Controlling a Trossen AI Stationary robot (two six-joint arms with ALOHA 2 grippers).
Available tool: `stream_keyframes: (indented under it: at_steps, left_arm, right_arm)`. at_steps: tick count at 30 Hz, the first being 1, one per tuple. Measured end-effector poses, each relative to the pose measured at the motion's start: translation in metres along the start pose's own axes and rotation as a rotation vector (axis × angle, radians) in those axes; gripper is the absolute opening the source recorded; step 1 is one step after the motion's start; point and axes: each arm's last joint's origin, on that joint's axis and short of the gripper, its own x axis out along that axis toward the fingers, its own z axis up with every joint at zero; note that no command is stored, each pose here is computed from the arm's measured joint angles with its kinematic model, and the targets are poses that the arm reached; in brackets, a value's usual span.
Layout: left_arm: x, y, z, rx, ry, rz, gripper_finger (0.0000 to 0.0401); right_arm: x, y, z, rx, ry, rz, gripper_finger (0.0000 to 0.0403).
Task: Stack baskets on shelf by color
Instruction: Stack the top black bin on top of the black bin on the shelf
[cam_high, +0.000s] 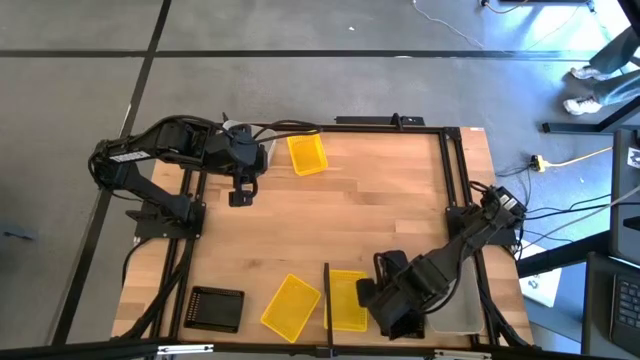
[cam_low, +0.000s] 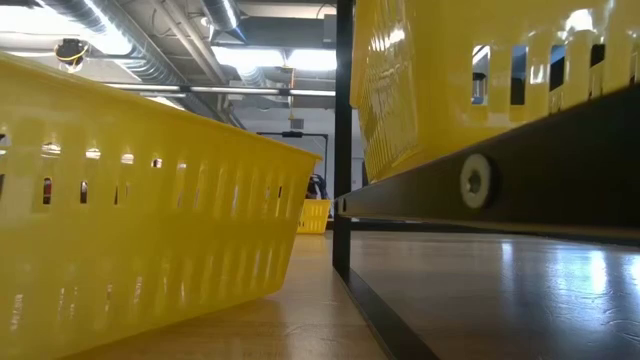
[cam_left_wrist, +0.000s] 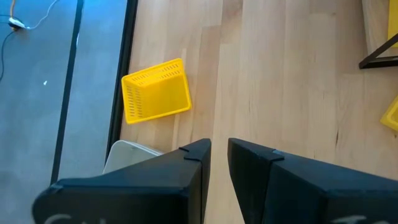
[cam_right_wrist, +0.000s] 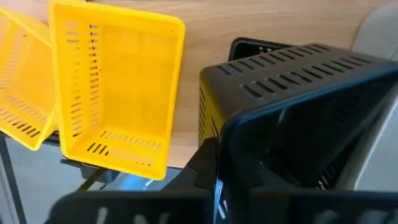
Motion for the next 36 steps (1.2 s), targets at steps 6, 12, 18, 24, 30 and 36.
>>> stream_keyframes:
  at_steps: [6,12,18,24,30,36]
  left_arm:
    - [0.0,0.0,0.0,0.0,0.0,0.0,0.0047]
    - [0.0,0.0,0.0,0.0,0.0,0.0,0.0047]
    - [0.0,0.0,0.0,0.001,0.0,0.0,0.0047]
    - [0.0,0.0,0.0,0.033,-0.001,0.0,0.0047]
    - [0.0,0.0,0.0,0.035,-0.001,0.0,0.0047]
    - [0.0,0.0,0.0,0.035,-0.001,-0.001,0.0047]
  right_arm:
    - [-0.015,0.012,0.01,-0.061,0.005,0.065,0.0004]
    - [-0.028,0.014,0.014,-0.068,0.025,0.068,0.0003]
    - [-0.046,0.011,0.012,0.023,0.143,0.01,0.0002]
    - [-0.049,0.012,0.011,0.073,0.257,-0.037,0.0002]
    - [-0.038,0.011,0.016,0.122,0.233,-0.087,0.0002]
    - [-0.026,0.009,0.017,0.11,0.23,-0.125,0.0002]
